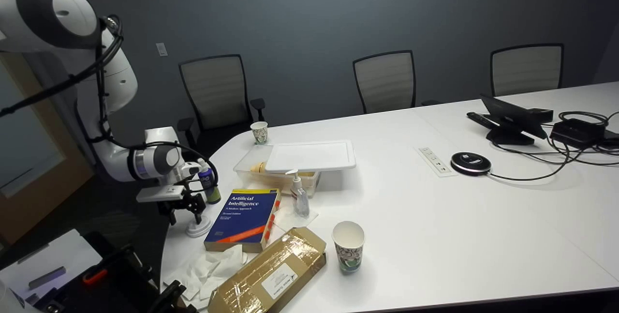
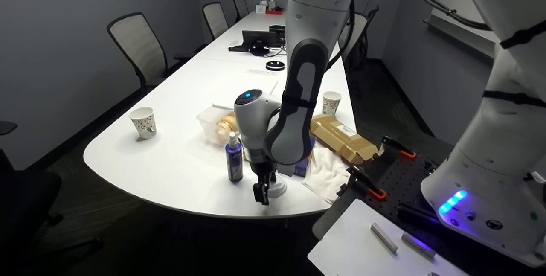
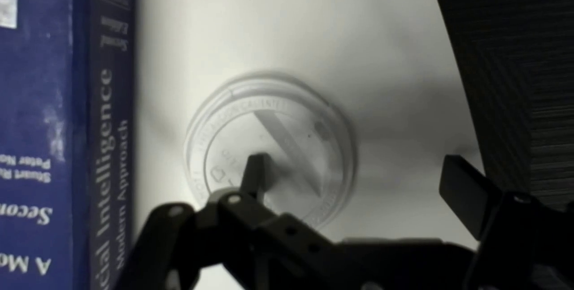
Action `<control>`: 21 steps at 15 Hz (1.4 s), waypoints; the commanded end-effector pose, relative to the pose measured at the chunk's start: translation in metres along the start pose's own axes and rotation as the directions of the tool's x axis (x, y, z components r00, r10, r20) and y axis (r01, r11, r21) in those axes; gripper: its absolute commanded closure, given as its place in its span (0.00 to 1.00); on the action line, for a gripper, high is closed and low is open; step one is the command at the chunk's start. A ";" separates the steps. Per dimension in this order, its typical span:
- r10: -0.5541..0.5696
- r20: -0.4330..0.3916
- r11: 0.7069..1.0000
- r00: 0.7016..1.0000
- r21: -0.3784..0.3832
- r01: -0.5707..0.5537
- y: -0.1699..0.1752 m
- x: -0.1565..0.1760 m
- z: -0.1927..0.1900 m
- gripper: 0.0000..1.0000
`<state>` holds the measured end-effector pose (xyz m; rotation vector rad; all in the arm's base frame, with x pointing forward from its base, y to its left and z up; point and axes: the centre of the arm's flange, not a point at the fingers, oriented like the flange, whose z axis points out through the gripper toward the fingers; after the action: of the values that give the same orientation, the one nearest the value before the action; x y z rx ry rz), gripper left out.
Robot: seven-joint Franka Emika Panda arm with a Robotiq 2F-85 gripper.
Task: Move the white plastic lid to the right
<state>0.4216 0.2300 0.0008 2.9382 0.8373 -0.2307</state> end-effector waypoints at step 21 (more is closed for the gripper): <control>0.040 0.035 0.999 0.999 0.022 -0.041 -0.012 -0.012 -0.008 0.02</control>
<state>0.4062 0.2357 0.0022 2.9664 0.7914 -0.2783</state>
